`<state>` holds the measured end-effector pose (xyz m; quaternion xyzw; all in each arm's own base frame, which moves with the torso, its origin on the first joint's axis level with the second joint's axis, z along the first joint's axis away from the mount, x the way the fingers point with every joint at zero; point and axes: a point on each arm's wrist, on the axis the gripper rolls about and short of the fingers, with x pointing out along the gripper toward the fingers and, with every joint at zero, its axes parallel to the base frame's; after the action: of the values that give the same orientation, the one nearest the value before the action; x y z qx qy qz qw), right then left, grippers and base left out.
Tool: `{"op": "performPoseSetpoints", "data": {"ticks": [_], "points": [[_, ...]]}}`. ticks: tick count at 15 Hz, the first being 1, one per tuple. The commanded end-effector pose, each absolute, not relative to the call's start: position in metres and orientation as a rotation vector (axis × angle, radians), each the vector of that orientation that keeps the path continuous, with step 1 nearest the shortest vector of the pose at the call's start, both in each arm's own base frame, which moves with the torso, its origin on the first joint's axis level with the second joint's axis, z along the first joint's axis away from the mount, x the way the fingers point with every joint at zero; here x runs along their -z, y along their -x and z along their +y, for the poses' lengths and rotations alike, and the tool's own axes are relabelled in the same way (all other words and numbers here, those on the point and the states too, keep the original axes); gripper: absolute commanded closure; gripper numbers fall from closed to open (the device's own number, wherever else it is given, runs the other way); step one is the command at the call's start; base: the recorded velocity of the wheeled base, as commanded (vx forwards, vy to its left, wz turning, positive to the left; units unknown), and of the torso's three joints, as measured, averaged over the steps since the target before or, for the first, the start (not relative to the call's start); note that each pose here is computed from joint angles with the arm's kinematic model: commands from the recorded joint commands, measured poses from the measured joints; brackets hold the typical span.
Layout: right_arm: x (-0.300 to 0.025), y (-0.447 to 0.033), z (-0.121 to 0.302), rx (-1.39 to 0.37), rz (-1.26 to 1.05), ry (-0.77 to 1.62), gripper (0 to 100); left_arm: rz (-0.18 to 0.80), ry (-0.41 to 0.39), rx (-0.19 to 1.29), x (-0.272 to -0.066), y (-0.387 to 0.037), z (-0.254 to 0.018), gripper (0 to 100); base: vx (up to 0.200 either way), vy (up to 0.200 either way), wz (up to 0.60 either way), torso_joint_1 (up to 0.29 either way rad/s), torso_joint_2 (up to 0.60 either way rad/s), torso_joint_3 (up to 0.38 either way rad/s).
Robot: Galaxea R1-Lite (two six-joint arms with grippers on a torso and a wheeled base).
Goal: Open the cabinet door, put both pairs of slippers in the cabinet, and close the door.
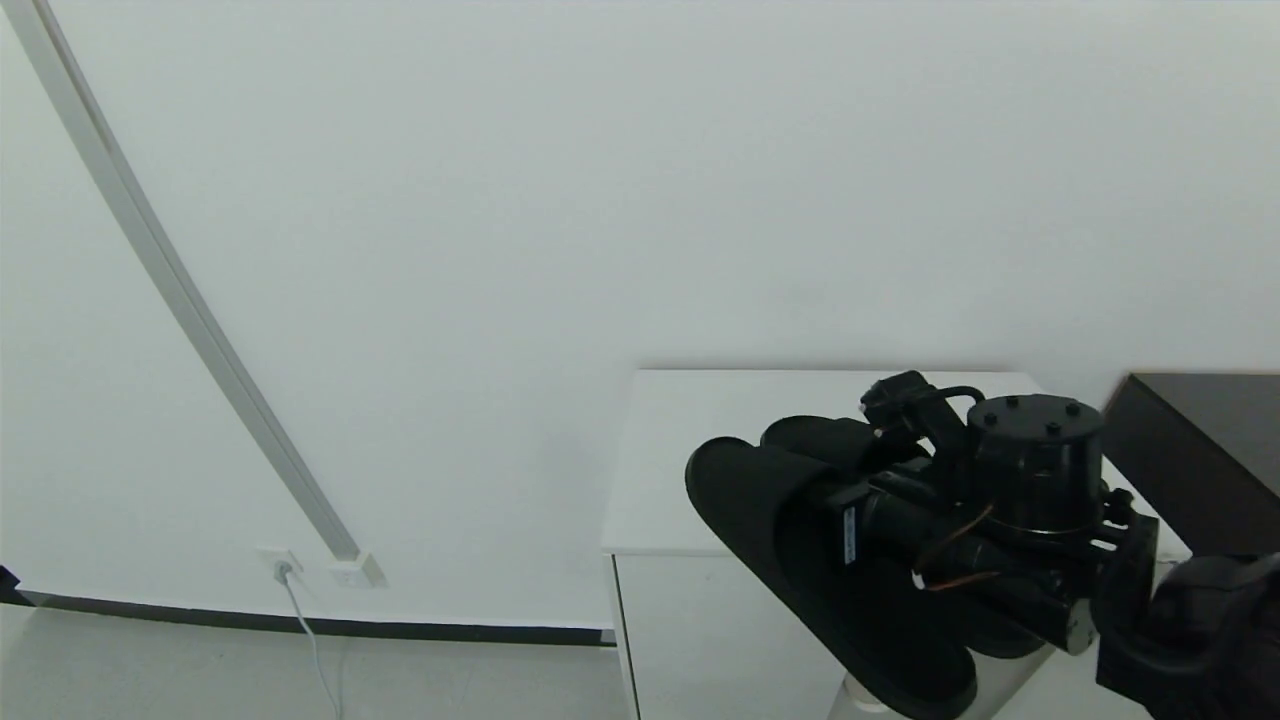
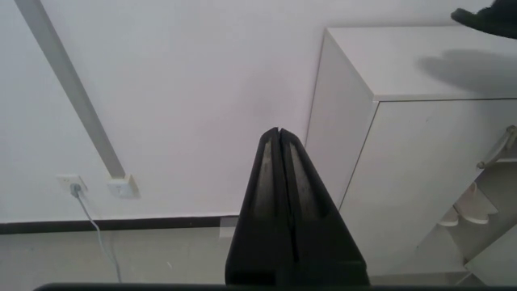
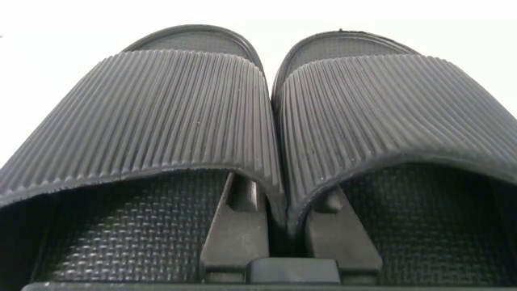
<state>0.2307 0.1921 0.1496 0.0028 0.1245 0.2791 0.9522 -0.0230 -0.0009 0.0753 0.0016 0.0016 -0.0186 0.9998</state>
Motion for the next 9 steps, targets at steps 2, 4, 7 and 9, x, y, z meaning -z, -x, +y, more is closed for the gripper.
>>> {"op": "performPoseSetpoints", "data": {"ticks": [2, 4, 7, 9], "points": [[-0.162, -0.206, 0.192, -0.633, 0.220, -0.005, 100, 0.005, -0.003, 0.035, -0.075, 0.023, -0.001, 100, 0.000, 0.000, 0.00, 0.000, 0.00, 0.000], [-0.159, -0.203, 0.195, -0.646, 0.226, 0.014, 100, 0.005, -0.001, 0.037, -0.075, 0.023, -0.001, 100, 0.000, 0.000, 0.00, 0.000, 0.00, 0.000], [-0.156, -0.201, 0.196, -0.653, 0.234, 0.020, 100, 0.005, -0.001, 0.037, -0.075, 0.023, -0.001, 100, -0.067, 0.000, 0.00, 0.001, 0.00, 0.002], [-0.156, -0.200, 0.197, -0.658, 0.237, 0.022, 100, 0.005, -0.001, 0.035, -0.075, 0.023, -0.001, 100, -0.200, 0.000, 0.00, 0.012, 0.01, 0.002]]}}
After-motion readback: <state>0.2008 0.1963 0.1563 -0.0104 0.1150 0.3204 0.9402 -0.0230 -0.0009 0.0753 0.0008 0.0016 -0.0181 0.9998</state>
